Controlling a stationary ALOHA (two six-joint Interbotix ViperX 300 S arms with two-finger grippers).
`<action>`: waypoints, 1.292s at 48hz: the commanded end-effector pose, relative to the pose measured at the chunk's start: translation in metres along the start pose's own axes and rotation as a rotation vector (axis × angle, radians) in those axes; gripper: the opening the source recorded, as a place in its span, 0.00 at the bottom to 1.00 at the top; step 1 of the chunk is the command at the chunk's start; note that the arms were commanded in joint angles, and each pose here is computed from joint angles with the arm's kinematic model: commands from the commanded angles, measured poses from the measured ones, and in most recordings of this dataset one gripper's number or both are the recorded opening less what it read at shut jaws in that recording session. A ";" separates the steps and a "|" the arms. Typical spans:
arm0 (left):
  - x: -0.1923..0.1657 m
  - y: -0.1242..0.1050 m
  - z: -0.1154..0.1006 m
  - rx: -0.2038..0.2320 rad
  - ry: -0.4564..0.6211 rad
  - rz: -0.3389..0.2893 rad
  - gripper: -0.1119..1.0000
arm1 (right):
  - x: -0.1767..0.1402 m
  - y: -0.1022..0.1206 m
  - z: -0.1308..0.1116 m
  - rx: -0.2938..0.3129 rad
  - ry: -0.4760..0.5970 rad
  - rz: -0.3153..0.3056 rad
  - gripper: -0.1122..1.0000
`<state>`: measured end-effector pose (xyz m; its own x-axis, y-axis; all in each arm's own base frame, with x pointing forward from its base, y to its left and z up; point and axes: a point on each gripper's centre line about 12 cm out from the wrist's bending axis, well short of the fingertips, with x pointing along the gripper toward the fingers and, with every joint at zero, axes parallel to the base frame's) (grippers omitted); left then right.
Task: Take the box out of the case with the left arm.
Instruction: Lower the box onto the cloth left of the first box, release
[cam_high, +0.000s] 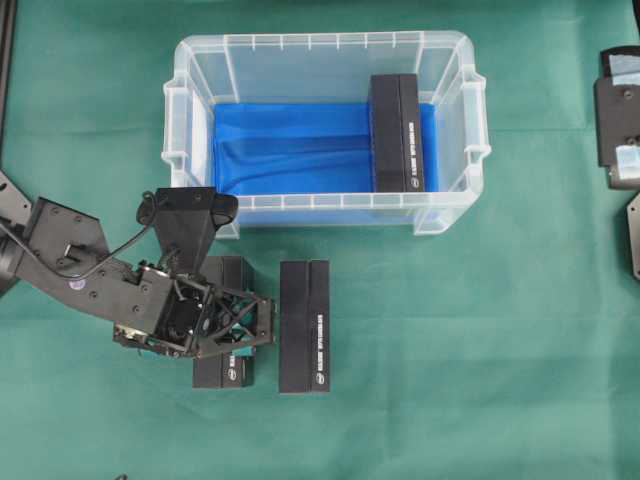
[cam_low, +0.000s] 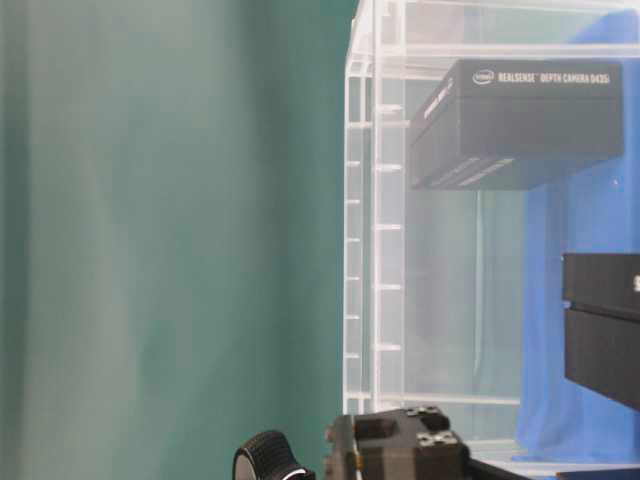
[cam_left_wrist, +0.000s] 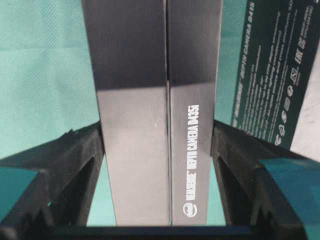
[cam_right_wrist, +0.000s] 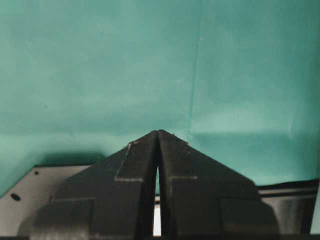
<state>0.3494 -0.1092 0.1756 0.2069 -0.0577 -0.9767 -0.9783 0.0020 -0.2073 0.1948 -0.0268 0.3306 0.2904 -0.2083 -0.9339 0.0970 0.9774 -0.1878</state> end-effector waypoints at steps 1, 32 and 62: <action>-0.008 -0.003 -0.005 0.006 0.015 -0.029 0.71 | -0.003 -0.001 0.002 0.003 -0.016 -0.003 0.10; -0.086 -0.005 -0.002 0.027 0.043 -0.154 0.98 | -0.003 -0.001 0.002 0.002 -0.017 -0.002 0.10; -0.152 0.011 0.014 0.048 -0.002 -0.143 0.98 | -0.003 -0.001 0.002 0.003 -0.012 -0.003 0.10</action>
<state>0.3117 -0.0894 0.3090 0.3125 -0.0553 -0.9483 -0.9485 0.0358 -0.3147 0.1948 -0.0268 0.3306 0.2904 -0.2083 -0.9339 0.0970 0.9774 -0.1878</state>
